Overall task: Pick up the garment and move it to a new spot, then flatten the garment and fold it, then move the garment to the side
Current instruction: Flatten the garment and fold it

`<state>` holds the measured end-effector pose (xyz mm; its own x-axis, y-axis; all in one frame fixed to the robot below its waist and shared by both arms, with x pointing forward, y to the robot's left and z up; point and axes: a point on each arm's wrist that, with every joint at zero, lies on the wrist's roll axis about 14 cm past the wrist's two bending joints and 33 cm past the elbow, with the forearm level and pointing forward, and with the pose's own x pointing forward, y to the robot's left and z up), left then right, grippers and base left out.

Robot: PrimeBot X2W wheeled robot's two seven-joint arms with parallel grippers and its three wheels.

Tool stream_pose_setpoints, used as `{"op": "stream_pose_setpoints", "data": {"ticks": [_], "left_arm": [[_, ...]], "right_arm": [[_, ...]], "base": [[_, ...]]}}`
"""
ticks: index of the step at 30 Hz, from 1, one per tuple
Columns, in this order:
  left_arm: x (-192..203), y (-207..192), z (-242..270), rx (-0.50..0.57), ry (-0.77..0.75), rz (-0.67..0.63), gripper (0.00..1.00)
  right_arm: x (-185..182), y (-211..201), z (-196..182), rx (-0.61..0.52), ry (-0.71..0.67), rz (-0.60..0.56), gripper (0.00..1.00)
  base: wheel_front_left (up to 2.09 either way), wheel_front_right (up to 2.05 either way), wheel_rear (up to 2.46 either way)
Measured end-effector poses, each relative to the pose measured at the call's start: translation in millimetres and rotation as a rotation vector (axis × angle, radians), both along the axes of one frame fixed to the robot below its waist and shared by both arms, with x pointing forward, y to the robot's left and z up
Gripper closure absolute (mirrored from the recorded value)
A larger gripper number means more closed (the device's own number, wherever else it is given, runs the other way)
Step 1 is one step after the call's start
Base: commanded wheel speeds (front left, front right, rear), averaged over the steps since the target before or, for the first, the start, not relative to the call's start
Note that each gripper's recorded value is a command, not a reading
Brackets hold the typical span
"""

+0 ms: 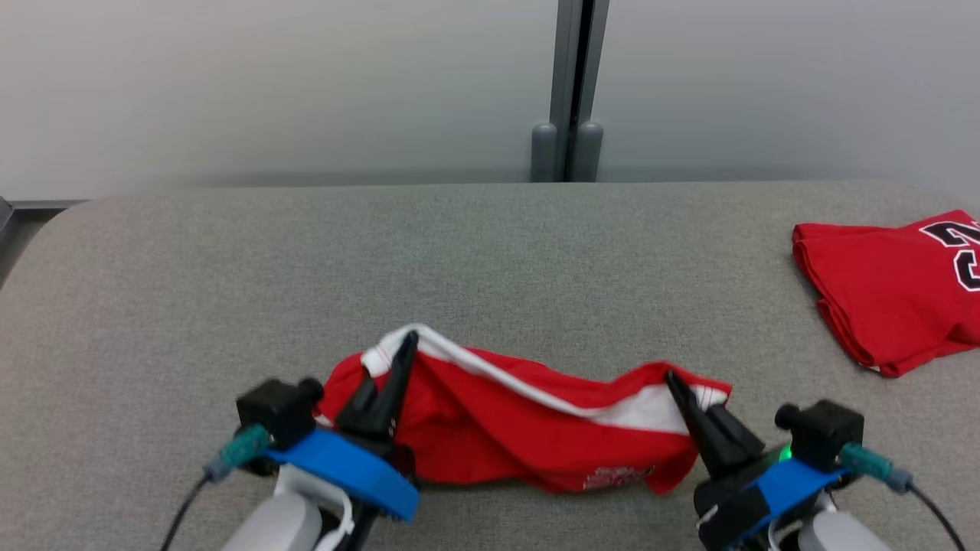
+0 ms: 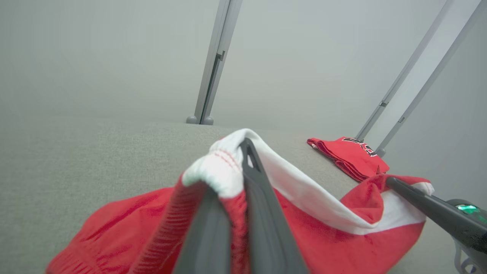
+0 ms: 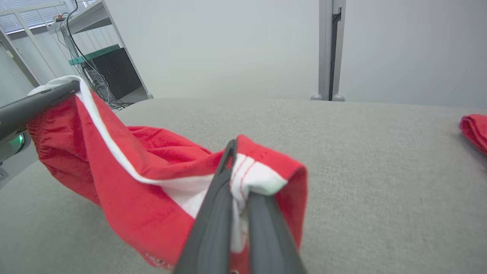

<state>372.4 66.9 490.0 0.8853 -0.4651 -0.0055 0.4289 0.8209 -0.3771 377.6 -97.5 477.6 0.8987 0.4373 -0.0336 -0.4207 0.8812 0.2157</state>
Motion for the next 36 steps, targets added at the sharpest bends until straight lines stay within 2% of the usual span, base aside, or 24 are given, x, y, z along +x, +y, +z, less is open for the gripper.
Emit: {"op": "stream_pose_setpoints", "data": {"ticks": [5,8,15,20,24,27,30,36], "left_arm": [[62,0,57,-0.034,-0.118,0.000,1.00],[105,-7,86,-0.013,-0.179,-0.028,1.00],[198,-15,165,-0.041,-0.336,-0.026,1.00],[238,-20,211,-0.054,-0.430,-0.011,1.00],[246,-39,240,-0.044,-0.496,-0.056,1.00],[249,-45,240,-0.036,-0.500,-0.073,1.00],[252,-47,224,-0.029,-0.471,-0.084,1.00],[250,-35,138,-0.034,-0.300,-0.065,1.00]], "right_arm": [[55,-1,52,0.021,-0.127,0.006,1.00],[97,-1,87,0.010,-0.194,0.016,1.00],[187,-15,173,0.047,-0.334,-0.025,1.00],[229,-22,225,0.067,-0.412,-0.048,1.00],[247,-33,252,0.047,-0.457,-0.075,1.00],[253,-35,254,0.048,-0.463,-0.079,1.00],[254,-32,234,0.059,-0.415,-0.067,1.00],[242,-28,139,0.056,-0.220,-0.039,1.00]], "base": [[0.00,0.00,0.00],[0.00,0.00,0.00],[0.00,0.00,0.00],[0.00,0.00,0.00],[0.00,0.00,0.00],[0.00,0.00,0.00],[0.00,0.00,0.00],[0.00,0.00,0.00]]}}
